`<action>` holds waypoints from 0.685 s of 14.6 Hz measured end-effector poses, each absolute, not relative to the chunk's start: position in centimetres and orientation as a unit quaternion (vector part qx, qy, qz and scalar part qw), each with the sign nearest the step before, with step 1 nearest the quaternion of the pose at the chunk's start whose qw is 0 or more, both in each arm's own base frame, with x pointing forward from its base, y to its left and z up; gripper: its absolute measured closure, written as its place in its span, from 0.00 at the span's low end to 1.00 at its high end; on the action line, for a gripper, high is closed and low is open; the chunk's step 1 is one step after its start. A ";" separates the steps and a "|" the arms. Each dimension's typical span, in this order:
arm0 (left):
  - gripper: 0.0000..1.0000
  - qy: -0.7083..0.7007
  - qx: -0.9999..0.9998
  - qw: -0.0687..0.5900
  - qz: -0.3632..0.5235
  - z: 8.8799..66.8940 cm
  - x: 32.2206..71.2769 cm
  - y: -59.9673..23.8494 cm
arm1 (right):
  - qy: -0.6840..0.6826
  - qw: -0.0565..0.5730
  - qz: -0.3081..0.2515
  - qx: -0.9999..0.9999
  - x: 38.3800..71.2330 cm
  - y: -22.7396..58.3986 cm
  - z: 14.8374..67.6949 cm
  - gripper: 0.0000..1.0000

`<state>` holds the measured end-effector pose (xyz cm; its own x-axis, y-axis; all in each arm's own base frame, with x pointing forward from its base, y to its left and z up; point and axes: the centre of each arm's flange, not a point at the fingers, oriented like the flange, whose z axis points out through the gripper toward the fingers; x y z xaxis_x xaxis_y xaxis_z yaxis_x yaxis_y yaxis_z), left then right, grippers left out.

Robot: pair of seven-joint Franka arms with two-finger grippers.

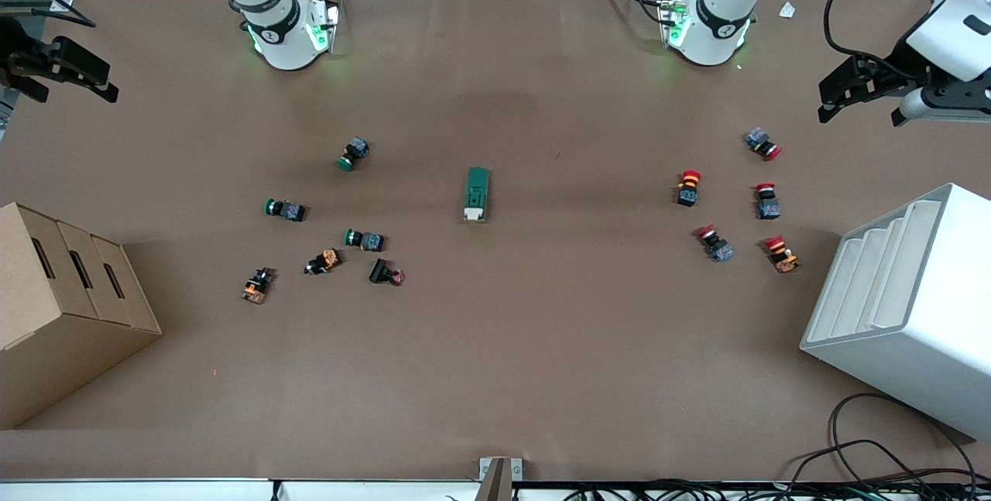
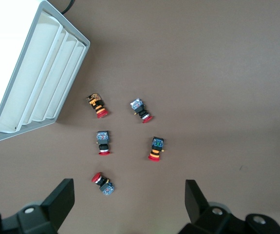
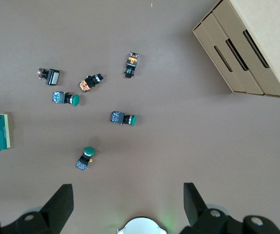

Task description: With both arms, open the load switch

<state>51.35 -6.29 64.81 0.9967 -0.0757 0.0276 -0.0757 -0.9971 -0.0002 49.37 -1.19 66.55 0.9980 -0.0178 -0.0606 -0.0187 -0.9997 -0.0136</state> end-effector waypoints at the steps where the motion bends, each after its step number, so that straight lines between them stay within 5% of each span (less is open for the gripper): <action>1: 0.00 -0.038 0.999 0.000 0.014 64.8 51.3 -6.3 | 0.009 0.007 0.030 -0.999 49.4 -1.2 66.5 0.00; 10: 0.00 -0.079 0.997 0.011 0.014 62.7 54.5 -10.8 | 0.020 0.007 0.028 -0.999 49.4 -1.5 66.6 0.00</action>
<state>54.54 -10.76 62.66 0.9871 -0.1571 0.0303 -0.1578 -0.9873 0.0207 49.41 -1.54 66.59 0.9977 -0.0388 -0.0564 -0.0396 -0.9991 -0.0137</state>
